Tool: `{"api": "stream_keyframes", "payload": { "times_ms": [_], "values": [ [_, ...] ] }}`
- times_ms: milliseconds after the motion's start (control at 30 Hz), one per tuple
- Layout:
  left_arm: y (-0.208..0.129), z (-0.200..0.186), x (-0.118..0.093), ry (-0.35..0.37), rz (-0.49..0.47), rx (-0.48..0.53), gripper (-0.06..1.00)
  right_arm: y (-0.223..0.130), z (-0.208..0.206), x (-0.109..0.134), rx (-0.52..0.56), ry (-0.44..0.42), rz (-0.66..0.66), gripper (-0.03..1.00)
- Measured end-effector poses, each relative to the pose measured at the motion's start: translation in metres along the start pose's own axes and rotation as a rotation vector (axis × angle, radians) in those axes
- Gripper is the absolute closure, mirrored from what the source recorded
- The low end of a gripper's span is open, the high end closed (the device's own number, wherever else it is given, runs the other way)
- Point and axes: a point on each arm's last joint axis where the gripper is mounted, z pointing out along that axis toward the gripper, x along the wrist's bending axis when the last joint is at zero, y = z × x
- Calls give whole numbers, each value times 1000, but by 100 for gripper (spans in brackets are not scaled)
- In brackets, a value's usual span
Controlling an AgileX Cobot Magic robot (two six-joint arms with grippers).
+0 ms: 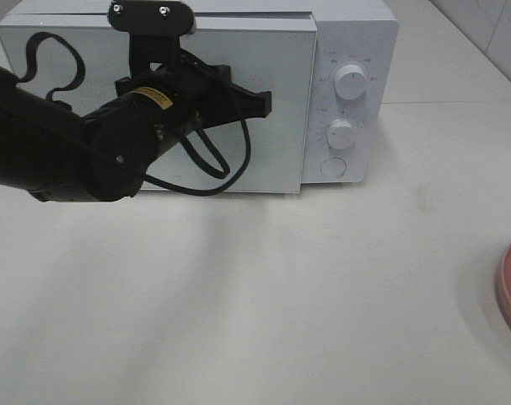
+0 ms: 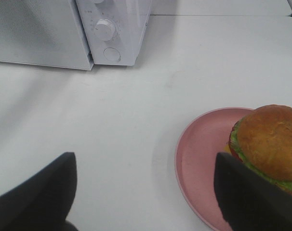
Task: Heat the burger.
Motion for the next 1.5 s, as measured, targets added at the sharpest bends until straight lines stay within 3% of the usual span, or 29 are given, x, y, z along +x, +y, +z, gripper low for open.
{"api": "stream_keyframes", "payload": {
  "times_ms": [600,767,833,933,1000,1033,1067,1100,1133,1167,1200,1233,1267,1300,1367,1500],
  "values": [
    [2,27,-16,-26,50,41,94,0,0,0,0,0,0,22],
    [14,14,-21,-31,40,41,94,0,0,0,0,0,0,22],
    [20,-7,-32,-82,68,69,94,0,0,0,0,0,0,22],
    [19,-11,-34,-94,74,86,94,0,0,0,0,0,0,22],
    [10,-25,-34,-137,94,193,92,0,0,0,0,0,0,22],
    [10,-25,-34,-137,94,193,92,0,0,0,0,0,0,22],
    [4,-35,-34,-171,99,288,81,0,0,0,0,0,0,22],
    [-2,-45,-33,-204,102,381,56,0,0,0,0,0,0,22],
    [-2,-45,-33,-204,102,381,56,0,0,0,0,0,0,22],
    [-3,-49,-32,-217,103,415,40,0,0,0,0,0,0,22],
    [-3,-49,-32,-217,103,415,40,0,0,0,0,0,0,22],
    [-7,-57,-33,-248,103,491,15,0,0,0,0,0,0,22],
    [-8,-61,-34,-268,105,529,7,0,0,0,0,0,0,22],
    [-8,-61,-34,-268,105,529,7,0,0,0,0,0,0,22],
    [-9,-73,-36,-335,136,645,-3,0,0,0,0,0,0,22],
    [-7,-82,-36,-386,207,703,-4,0,0,0,0,0,0,22]
  ]
}}
